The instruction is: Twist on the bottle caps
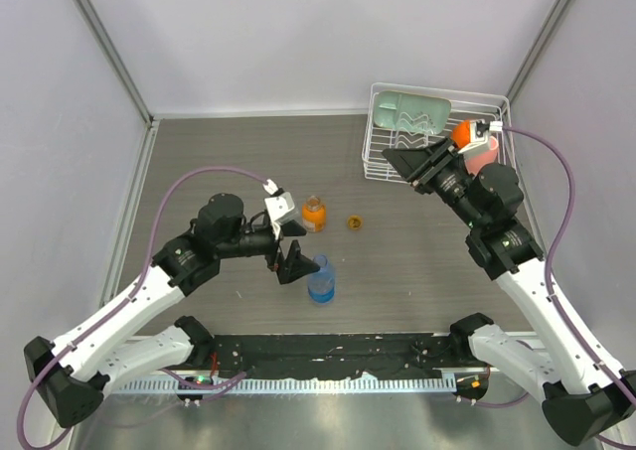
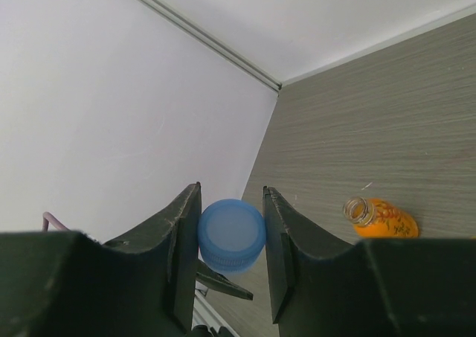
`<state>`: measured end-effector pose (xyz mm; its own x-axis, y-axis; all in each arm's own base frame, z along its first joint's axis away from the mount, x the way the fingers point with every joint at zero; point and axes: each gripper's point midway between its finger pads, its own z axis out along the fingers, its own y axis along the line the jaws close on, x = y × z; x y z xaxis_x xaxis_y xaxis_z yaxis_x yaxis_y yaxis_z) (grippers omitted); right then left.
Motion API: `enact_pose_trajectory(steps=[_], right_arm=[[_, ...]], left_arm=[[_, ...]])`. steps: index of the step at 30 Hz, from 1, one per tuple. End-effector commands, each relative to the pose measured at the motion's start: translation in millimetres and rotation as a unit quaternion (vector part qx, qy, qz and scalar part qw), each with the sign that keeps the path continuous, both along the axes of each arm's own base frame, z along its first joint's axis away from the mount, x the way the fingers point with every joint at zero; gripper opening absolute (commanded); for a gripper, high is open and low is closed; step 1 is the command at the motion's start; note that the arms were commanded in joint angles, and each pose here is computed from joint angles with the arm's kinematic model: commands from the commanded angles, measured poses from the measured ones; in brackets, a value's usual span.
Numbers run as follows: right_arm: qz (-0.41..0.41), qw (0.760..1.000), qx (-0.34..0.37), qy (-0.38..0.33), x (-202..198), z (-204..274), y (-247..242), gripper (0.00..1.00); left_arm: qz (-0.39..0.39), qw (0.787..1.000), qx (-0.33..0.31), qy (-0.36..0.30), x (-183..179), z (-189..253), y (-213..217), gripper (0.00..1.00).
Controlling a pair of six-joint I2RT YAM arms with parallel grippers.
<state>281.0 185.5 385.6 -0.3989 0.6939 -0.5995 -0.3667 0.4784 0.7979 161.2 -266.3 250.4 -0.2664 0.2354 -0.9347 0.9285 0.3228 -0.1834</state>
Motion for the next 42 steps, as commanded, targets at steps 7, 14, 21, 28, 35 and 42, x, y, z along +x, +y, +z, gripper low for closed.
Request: enact_pose_trajectory(steps=[7, 14, 21, 28, 35, 42], right_arm=[[-0.013, 0.999, -0.018, -0.023, -5, 6, -7, 0.19], [-0.019, 0.999, -0.020, -0.023, -6, 5, -10, 0.20], [-0.020, 0.999, -0.023, -0.019, -6, 1, -10, 0.20], [-0.021, 0.999, -0.023, -0.022, -9, 5, -12, 0.20], [-0.028, 0.999, -0.032, -0.029, -14, 13, -17, 0.20], [-0.065, 0.996, -0.047, -0.033, -17, 16, -33, 0.19]], left_arm=[[-0.057, 0.998, -0.031, 0.023, -10, -8, -18, 1.00], [-0.066, 0.997, -0.024, 0.034, -2, -22, -31, 1.00], [-0.085, 0.996, 0.016, 0.031, -1, -42, -41, 0.83], [-0.094, 0.984, 0.148, 0.037, 19, -50, -32, 0.39], [-0.114, 0.944, 0.306, 0.039, 31, -59, -22, 0.29], [-0.158, 0.856, 0.483, 0.094, 17, -101, -31, 0.22]])
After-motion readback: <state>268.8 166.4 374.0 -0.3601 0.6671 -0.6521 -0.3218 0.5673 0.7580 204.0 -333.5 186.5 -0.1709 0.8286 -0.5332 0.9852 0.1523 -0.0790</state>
